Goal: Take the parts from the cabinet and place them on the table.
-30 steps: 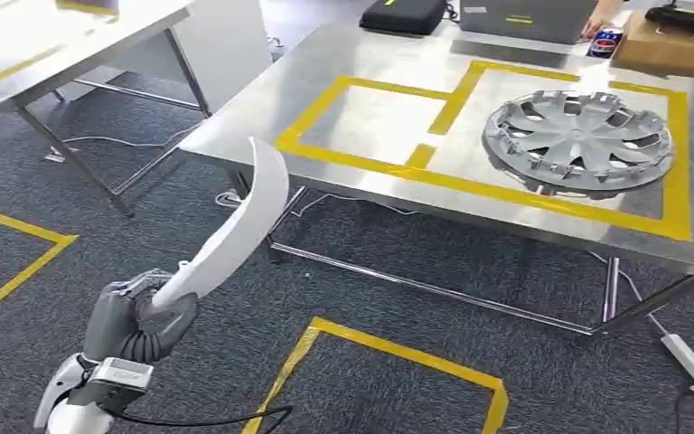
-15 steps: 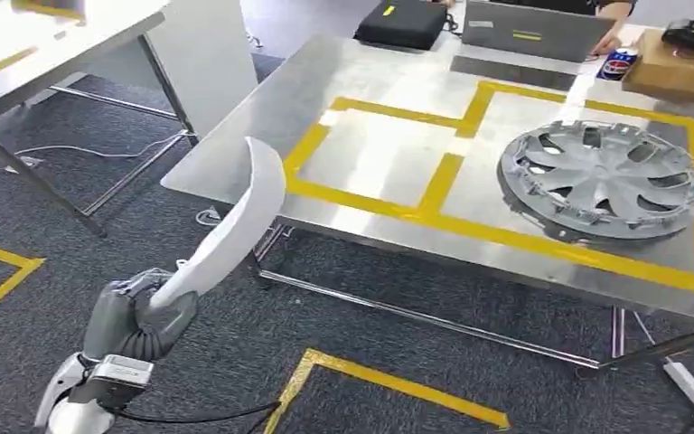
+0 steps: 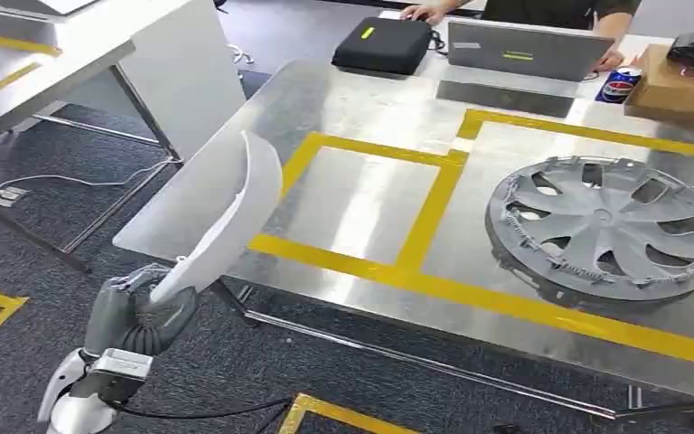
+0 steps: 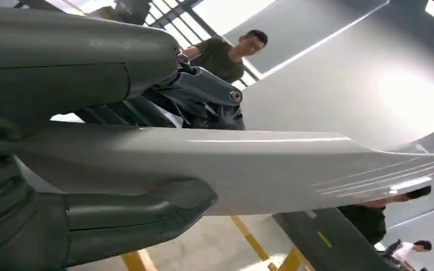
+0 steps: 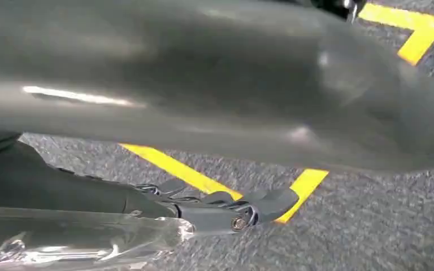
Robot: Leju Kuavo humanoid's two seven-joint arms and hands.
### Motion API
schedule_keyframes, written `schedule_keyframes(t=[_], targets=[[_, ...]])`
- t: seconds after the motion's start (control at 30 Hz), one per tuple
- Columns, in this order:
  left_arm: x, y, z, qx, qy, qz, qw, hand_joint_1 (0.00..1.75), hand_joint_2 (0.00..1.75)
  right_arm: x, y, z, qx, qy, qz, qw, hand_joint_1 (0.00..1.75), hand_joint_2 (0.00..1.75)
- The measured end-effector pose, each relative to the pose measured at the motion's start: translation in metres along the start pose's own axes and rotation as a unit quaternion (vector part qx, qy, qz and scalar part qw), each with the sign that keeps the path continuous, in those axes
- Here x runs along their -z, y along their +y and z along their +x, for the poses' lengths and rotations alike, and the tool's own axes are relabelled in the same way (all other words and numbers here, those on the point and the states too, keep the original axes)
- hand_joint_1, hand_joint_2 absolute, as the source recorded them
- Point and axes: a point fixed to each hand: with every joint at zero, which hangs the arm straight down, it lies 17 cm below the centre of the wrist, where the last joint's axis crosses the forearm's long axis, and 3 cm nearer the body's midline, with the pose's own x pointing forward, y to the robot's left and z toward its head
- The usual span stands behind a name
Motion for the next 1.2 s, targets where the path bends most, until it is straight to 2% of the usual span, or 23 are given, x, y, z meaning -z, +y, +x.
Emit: schedule_keyframes(t=[0.57, 1.2], targets=[[-0.001, -0.008, -0.006, 0.002, 0.008, -0.01, 1.0, 1.75, 1.75, -0.002, 0.007, -0.002, -0.006, -0.002, 0.009, 1.0, 0.0, 0.0], [0.028, -0.028, -0.021, 0.026, 0.021, -0.045, 0.998, 1.75, 1.75, 0.001, 0.01, 0.01, -0.023, -0.012, 0.019, 0.999, 0.0, 0.0]])
